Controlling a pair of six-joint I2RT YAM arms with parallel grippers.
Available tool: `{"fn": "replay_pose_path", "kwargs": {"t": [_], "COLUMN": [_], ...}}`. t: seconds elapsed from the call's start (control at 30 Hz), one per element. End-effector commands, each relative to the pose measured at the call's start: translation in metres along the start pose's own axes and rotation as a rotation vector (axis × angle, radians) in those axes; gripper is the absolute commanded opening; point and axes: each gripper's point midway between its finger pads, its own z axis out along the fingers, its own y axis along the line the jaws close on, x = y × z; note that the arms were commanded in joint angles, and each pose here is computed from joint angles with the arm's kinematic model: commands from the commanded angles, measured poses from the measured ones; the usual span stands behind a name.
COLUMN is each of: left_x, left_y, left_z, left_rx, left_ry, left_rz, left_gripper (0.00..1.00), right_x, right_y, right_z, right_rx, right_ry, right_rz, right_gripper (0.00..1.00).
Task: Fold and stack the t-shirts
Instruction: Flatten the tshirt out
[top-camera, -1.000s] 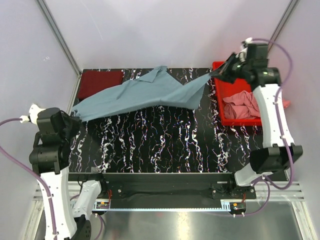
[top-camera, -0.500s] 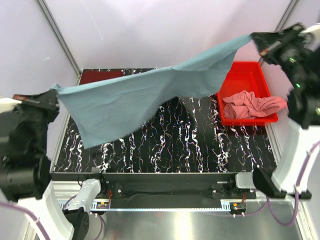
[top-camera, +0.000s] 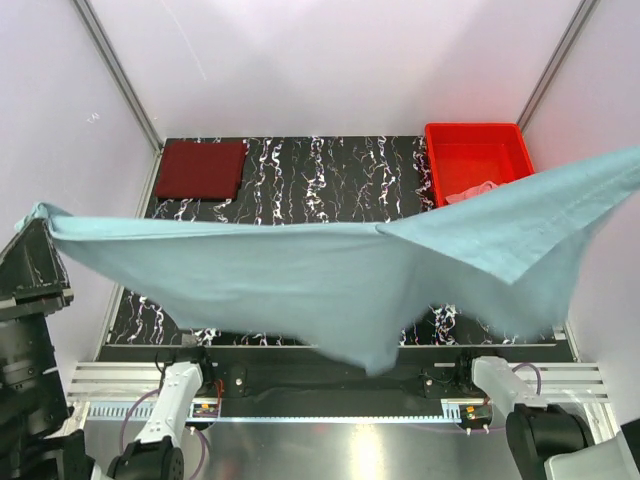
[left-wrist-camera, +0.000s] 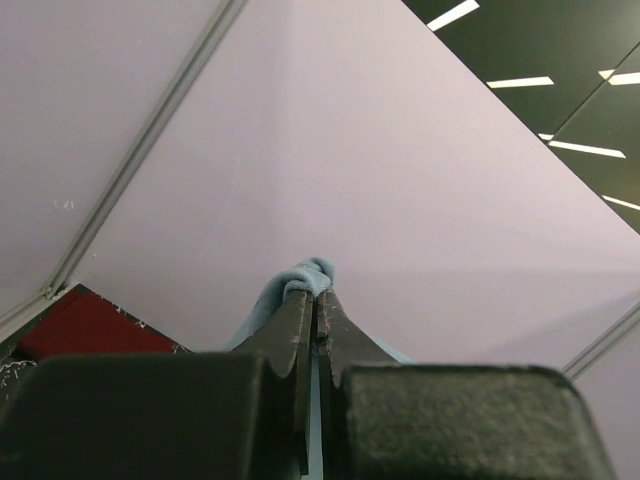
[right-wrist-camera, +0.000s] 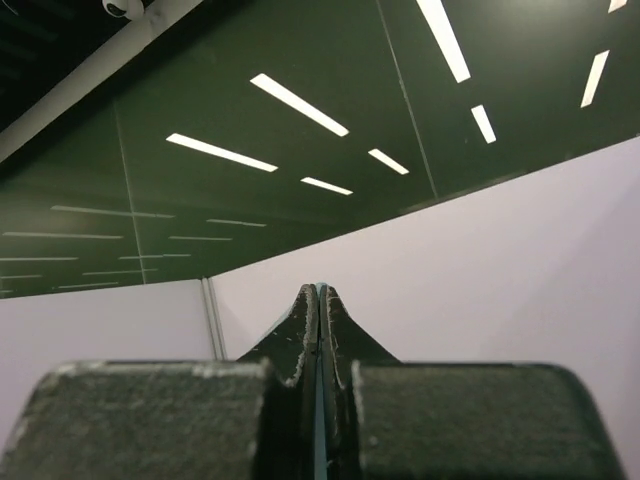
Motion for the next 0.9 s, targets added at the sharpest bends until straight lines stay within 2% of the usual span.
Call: {"fn": "replay_pose_path", "kwargs": {"t": [0.0,0.03,0.13,0.2,0.23,0.27,0.33,0.37,0.47,0.57,0.63,0.67,0.8,0.83,0.87], "left_x": [0.006,0.023,0.052,0.093,0.1,0.131,0.153,0.169,0.228,0.289,0.333,0.348,0.396,0.388,0.387], "left_y": [0.024,0.036,0.058,0.09,0.097,0.123,0.143,0.155,0.199,0.244,0.273,0.283,0.315,0.301,0.297], "left_z": [0.018,0.029,0.048,0.068,0.078,0.086,0.104,0.111,0.132,0.147,0.158,0.161,0.186,0.206,0.214], "left_rx": [-0.082,-0.11,-0.155,-0.231,-0.243,-0.306,-0.357,-0.378,-0.447,-0.507,-0.527,-0.537,-0.604,-0.562,-0.551], "left_ry": [-0.04,-0.012,0.023,0.096,0.081,0.136,0.15,0.175,0.258,0.346,0.427,0.462,0.612,0.589,0.586], "left_rz": [0.041,0.046,0.046,0.07,0.073,0.086,0.095,0.106,0.137,0.168,0.213,0.234,0.264,0.243,0.232], "left_gripper": [0.0,0.0,0.0,0.0,0.0,0.0,0.0,0.0,0.0,0.0,0.0,0.0,0.0,0.0,0.0], "right_x": [0.062,0.087,0.127,0.178,0.21,0.23,0.267,0.305,0.384,0.467,0.505,0.542,0.592,0.584,0.598], "right_y": [-0.053,-0.069,-0.086,-0.115,-0.134,-0.144,-0.164,-0.187,-0.231,-0.27,-0.286,-0.301,-0.326,-0.324,-0.333], "right_z": [0.036,0.04,0.051,0.056,0.053,0.056,0.052,0.046,0.03,0.002,-0.009,-0.025,-0.033,-0.012,-0.022], "right_rx": [0.11,0.138,0.133,0.175,0.212,0.212,0.242,0.271,0.324,0.364,0.372,0.393,0.414,0.391,0.433], "right_ry": [0.085,0.136,0.193,0.278,0.335,0.359,0.402,0.45,0.554,0.683,0.746,0.823,0.942,0.92,0.975], "right_rz": [0.031,0.045,0.1,0.133,0.16,0.176,0.215,0.228,0.266,0.315,0.335,0.362,0.355,0.335,0.336], "right_gripper": [0.0,0.0,0.0,0.0,0.0,0.0,0.0,0.0,0.0,0.0,0.0,0.0,0.0,0.0,0.0]}}
